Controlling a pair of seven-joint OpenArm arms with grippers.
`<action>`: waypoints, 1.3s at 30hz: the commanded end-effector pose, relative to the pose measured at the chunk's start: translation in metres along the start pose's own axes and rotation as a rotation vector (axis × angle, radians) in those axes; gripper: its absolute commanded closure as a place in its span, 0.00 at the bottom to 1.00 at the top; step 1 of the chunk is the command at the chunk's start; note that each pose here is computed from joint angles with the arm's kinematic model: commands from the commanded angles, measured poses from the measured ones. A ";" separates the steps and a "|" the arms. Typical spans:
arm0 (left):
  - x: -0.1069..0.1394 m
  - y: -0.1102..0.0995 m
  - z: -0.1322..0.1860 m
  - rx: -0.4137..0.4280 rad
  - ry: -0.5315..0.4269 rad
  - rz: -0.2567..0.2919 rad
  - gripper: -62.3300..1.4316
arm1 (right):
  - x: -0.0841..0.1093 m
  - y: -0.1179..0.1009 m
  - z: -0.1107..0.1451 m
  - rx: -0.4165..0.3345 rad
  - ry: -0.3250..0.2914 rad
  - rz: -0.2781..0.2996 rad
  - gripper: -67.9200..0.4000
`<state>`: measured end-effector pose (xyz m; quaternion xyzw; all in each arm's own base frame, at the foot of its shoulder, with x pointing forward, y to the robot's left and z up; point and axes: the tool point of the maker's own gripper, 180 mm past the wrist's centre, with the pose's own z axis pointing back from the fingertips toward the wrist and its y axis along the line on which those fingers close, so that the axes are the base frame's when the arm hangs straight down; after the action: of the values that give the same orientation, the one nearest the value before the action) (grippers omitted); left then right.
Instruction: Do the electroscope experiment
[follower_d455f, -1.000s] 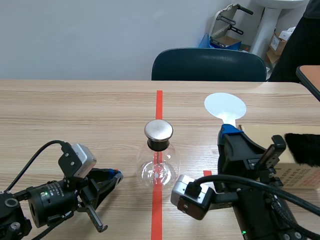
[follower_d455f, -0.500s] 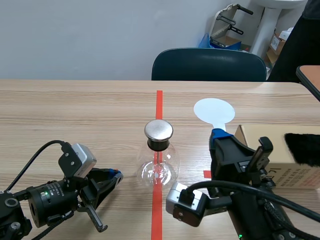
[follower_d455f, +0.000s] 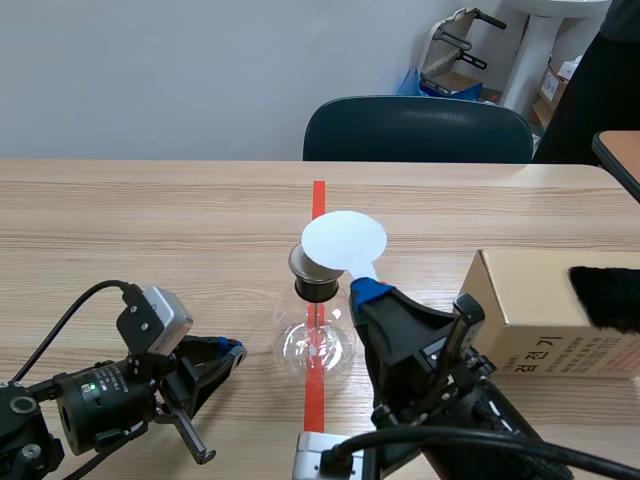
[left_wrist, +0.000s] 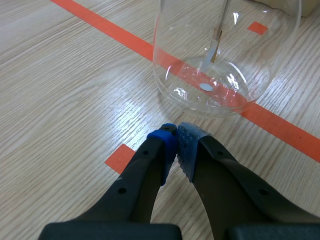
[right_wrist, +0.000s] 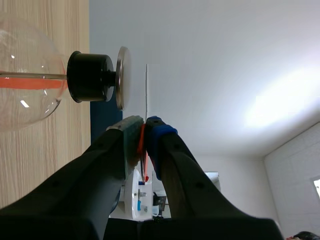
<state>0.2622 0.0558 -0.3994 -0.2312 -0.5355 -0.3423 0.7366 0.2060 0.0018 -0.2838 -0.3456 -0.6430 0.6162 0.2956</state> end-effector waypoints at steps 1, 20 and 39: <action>0.013 -0.004 -0.007 -0.007 -0.046 0.011 0.92 | -0.004 -0.005 -0.002 -0.021 -0.010 0.019 0.98; 0.013 -0.004 -0.007 -0.007 -0.045 0.010 0.92 | -0.005 -0.004 -0.002 -0.015 0.000 0.019 0.98; 0.013 -0.004 -0.007 -0.005 -0.047 0.010 0.92 | -0.088 -0.002 0.018 -0.011 0.476 -0.009 0.98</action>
<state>0.2622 0.0509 -0.3990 -0.2352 -0.5366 -0.3392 0.7360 0.2384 -0.0762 -0.2843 -0.4693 -0.5577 0.5168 0.4490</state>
